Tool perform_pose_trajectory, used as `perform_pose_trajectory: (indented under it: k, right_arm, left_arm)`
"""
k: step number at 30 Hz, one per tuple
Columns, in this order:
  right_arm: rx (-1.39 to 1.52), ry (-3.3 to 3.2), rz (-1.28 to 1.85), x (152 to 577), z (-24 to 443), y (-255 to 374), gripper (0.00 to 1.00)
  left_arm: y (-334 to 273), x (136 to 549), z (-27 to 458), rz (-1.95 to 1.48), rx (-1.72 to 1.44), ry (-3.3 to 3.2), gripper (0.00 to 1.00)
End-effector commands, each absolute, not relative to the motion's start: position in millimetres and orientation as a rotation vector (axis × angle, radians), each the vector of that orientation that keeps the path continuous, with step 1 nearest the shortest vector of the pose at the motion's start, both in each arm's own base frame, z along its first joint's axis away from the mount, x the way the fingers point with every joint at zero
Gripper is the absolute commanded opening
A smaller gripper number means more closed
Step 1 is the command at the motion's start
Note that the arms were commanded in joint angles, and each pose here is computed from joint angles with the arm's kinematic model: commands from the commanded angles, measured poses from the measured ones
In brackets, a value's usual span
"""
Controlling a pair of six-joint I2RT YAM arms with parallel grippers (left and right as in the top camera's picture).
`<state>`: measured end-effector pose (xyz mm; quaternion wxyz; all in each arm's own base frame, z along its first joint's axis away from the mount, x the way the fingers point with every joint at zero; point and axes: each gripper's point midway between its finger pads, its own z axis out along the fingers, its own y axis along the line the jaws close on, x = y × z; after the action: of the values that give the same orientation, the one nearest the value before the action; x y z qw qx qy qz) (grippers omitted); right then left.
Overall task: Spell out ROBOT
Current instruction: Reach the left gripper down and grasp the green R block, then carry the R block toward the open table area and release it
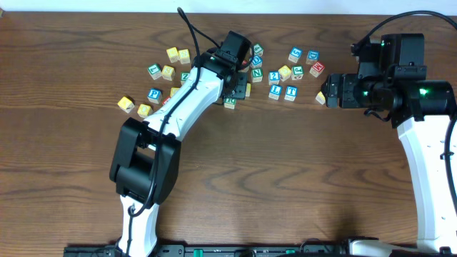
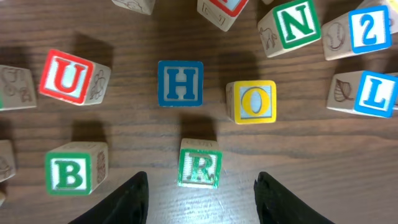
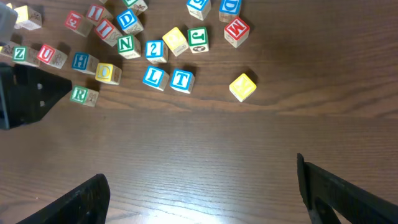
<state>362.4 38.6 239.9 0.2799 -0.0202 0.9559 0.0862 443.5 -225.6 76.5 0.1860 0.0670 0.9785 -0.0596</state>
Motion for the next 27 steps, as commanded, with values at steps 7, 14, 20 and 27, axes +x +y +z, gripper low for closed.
perform_pose_trajectory:
  k: [7, 14, 20, 27]
  right_arm:
    - [-0.086, 2.541, 0.223, 364, 249, 42, 0.94]
    - [-0.086, 2.54, 0.223, 364, 249, 42, 0.97]
    - [-0.086, 2.54, 0.223, 364, 249, 42, 0.99]
    - [-0.086, 2.549, 0.223, 364, 246, 42, 0.99]
  left_arm:
    - [-219, 440, 7, -0.063, 0.225, 2.86, 0.54]
    - [-220, 439, 7, -0.06, 0.23, 2.863, 0.32]
    - [-218, 437, 47, -0.087, 0.211, 2.821, 0.3]
    - [-188, 378, 60, 0.04, 0.147, 3.034, 0.3]
